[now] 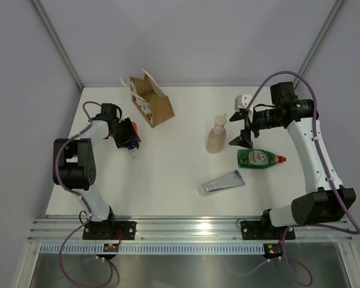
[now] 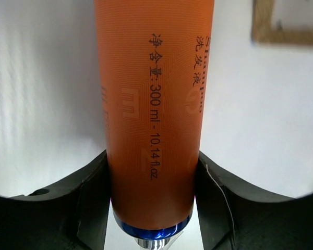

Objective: Place the personal care products into the canvas bag

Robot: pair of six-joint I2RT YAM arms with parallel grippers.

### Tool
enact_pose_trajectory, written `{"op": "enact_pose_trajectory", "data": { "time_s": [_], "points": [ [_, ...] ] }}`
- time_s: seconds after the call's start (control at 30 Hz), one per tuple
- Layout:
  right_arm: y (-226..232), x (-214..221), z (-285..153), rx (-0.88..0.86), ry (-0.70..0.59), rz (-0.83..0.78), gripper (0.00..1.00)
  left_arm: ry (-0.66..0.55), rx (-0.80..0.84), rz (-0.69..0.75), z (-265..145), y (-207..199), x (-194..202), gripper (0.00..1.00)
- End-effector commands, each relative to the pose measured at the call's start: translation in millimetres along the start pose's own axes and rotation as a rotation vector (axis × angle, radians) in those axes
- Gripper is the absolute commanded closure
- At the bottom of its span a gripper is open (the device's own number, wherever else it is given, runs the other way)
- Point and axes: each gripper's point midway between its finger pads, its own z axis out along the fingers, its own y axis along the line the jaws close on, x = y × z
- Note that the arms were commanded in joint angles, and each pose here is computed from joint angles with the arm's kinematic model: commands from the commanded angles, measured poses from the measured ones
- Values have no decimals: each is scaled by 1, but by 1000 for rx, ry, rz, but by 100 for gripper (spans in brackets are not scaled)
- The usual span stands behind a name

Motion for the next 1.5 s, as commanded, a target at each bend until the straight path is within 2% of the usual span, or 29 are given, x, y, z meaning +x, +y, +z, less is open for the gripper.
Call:
{"op": "enact_pose_trajectory", "data": {
  "time_s": [0.0,0.07,0.2,0.33,0.6,0.67,0.8,0.9,1.17,1.23,1.27,1.37,1.4,1.47],
  "points": [
    [23,-14,7,-110,-14,-220,1,10,268,69,-57,-49,22,100],
    [29,-12,15,-151,-10,-266,0,17,328,78,-78,-57,35,100],
    [53,-8,43,-291,-21,-484,1,179,516,18,-108,-77,86,100],
    [67,-10,72,-365,-50,-664,1,272,649,38,-139,-98,120,100],
    [77,-36,146,-339,-153,-965,1,376,849,163,-208,-135,178,100],
    [90,-40,162,-358,-164,-989,1,412,861,201,-214,-141,193,100],
    [84,-64,191,-251,-205,-1059,1,462,876,233,-223,-145,213,100],
    [83,-67,202,-225,-186,-1075,1,476,888,250,-228,-146,222,100],
    [111,-39,228,-284,-146,-1105,1,487,930,283,-239,-155,227,100],
    [114,-35,236,-298,-131,-1089,8,486,931,288,-241,-156,227,100],
    [114,-32,238,-307,-120,-1060,19,492,924,286,-242,-154,228,100],
    [111,-35,237,-302,-107,-1032,40,488,918,293,-242,-153,229,97],
    [110,-38,236,-297,-107,-1032,54,491,912,290,-240,-152,229,94],
    [111,-41,232,-290,-109,-1014,63,483,909,292,-240,-152,228,89]
  ]
}}
